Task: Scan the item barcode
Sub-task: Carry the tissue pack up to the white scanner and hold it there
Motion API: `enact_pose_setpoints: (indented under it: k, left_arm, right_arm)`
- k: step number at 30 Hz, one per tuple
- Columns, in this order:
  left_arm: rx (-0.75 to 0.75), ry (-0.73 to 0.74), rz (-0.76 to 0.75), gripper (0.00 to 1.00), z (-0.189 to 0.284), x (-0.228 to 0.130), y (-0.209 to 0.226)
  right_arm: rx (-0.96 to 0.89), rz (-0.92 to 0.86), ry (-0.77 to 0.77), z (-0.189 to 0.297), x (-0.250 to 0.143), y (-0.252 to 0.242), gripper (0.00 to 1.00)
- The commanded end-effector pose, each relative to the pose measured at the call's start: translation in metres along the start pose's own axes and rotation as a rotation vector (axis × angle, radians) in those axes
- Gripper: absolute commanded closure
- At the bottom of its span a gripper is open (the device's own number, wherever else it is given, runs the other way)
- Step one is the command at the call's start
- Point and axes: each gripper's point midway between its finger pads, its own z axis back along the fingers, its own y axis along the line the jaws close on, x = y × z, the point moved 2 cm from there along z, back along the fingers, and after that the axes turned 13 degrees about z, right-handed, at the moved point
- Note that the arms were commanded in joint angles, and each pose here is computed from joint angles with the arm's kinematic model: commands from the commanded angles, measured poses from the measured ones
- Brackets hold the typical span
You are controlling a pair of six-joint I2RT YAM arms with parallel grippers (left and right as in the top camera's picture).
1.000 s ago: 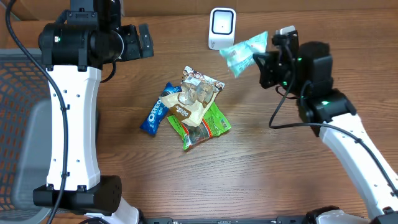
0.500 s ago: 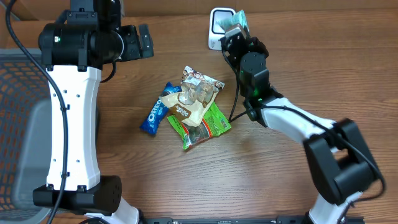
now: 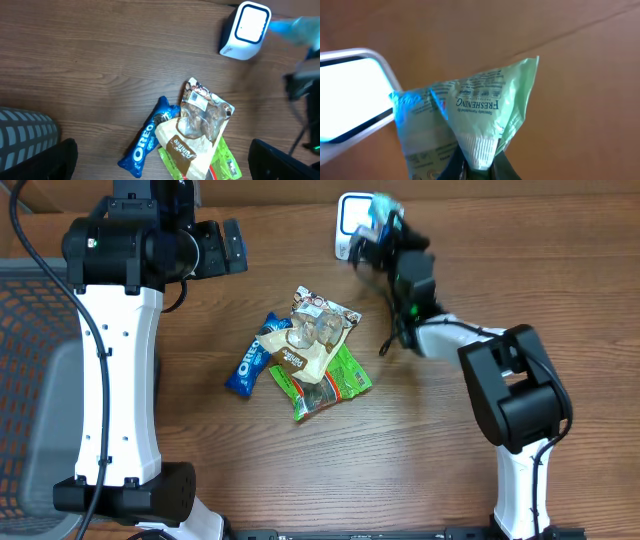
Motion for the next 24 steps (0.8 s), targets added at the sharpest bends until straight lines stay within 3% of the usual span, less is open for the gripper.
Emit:
enact_pose_setpoints:
  k: [1, 6, 12, 24]
  left_arm:
    - [-0.012, 0.008, 0.015, 0.0, -0.001, -0.002, -0.004]
    - [-0.012, 0.008, 0.015, 0.0, -0.001, -0.002, -0.004]
    - [-0.012, 0.008, 0.015, 0.0, -0.001, -0.002, -0.004]
    - [-0.012, 0.008, 0.015, 0.0, -0.001, -0.002, -0.004]
  right_arm:
    - [-0.032, -0.034, -0.091, -0.018, 0.028, -0.044, 0.96]
    - [-0.037, -0.007, -0.145, -0.032, 0.04, -0.047, 0.96]
    - [0.044, 0.239, -0.127, -0.041, 0.03, 0.005, 0.96]
    - [0.041, 0.239, -0.117, -0.043, 0.027, 0.014, 0.96]
